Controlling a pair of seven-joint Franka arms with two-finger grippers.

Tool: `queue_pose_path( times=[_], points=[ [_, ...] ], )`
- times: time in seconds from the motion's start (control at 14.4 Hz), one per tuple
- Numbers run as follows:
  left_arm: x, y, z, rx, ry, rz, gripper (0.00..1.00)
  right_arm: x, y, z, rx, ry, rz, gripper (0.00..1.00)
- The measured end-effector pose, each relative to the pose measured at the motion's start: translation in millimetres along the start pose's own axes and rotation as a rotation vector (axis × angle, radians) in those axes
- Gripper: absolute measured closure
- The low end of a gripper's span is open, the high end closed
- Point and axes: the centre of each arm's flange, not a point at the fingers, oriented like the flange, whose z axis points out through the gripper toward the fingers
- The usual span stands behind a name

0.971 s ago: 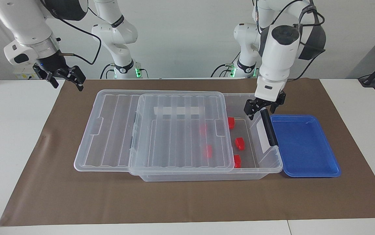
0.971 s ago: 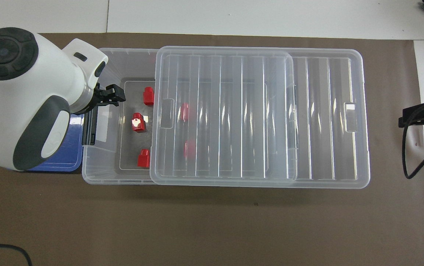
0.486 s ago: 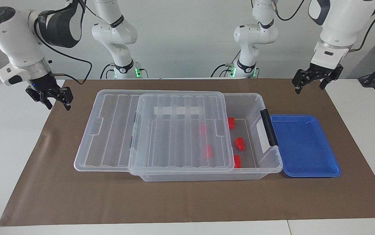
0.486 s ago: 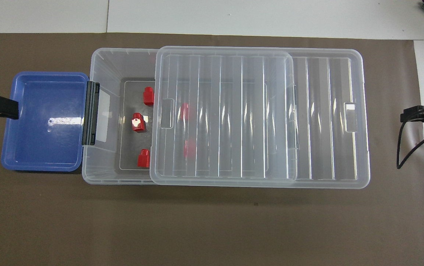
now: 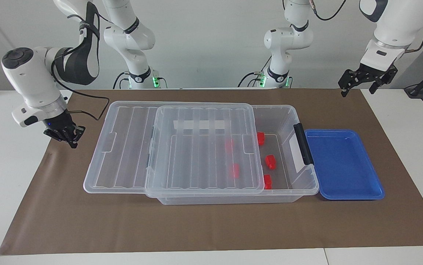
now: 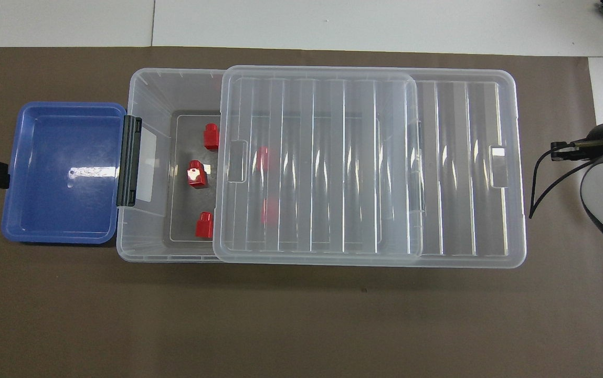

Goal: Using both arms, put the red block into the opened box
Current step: 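Reach the right gripper back to the edge of the lid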

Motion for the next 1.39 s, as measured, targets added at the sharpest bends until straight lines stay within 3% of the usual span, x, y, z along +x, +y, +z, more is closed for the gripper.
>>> queue_pose_path(
  times=[0.56, 1.39],
  points=[
    [-7.3, 16.7, 1.7, -0.040, -0.012, 0.024, 0.00, 8.9, -52.3, 4.1, 0.065, 0.020, -0.043, 0.99],
    [-8.0, 23.1, -0.8, -0.041, -0.006, 0.036, 0.00, 10.8, -123.9, 3.2, 0.110, 0.020, 0.038, 0.99]
  ],
)
